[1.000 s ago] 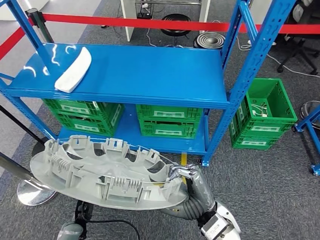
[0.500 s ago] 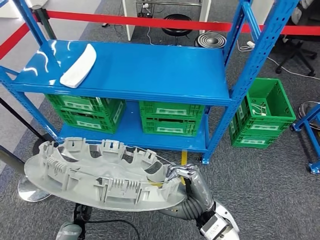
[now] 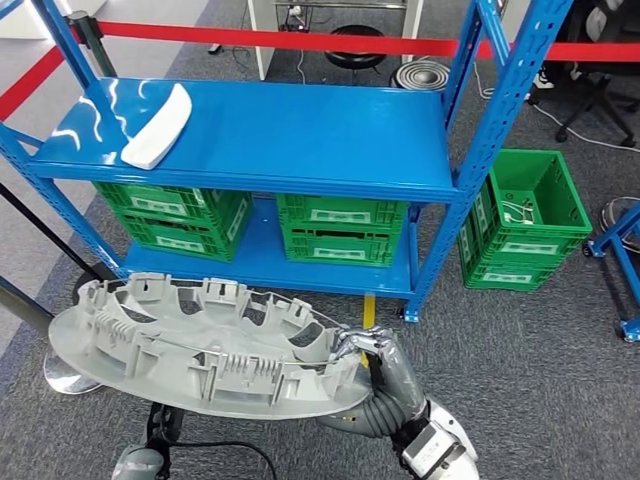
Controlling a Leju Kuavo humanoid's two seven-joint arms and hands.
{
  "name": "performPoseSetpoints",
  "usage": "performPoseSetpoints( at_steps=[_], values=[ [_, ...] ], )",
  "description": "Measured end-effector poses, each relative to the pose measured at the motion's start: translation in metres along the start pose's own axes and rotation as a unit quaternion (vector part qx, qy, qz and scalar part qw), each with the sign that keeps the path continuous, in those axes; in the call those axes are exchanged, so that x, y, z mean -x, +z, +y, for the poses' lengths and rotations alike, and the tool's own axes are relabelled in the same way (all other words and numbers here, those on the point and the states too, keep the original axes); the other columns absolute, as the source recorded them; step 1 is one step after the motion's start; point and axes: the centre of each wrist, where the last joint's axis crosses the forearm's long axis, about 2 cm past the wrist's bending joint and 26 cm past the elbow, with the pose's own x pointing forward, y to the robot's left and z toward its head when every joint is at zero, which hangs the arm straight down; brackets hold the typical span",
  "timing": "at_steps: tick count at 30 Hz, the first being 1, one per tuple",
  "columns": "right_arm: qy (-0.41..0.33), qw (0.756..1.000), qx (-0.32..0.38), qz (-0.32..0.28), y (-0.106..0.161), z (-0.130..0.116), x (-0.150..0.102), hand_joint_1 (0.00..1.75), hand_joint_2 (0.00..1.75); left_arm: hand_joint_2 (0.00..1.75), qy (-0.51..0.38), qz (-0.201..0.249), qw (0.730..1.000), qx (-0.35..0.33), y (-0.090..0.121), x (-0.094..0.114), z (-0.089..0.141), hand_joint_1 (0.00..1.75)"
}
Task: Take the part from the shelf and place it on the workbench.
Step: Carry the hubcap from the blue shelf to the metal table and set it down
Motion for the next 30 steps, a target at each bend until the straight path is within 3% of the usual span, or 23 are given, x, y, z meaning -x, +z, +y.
performPoseSetpoints(
  at_steps=[30],
  values=[
    [-0.016,1.0,0.001,0.008,0.0022,0.0044,0.0013,1.75,1.75,0.0,-0.002,0.005,1.0,-0.001,0.0034,0.0061,0.0017,0.0]
  ],
)
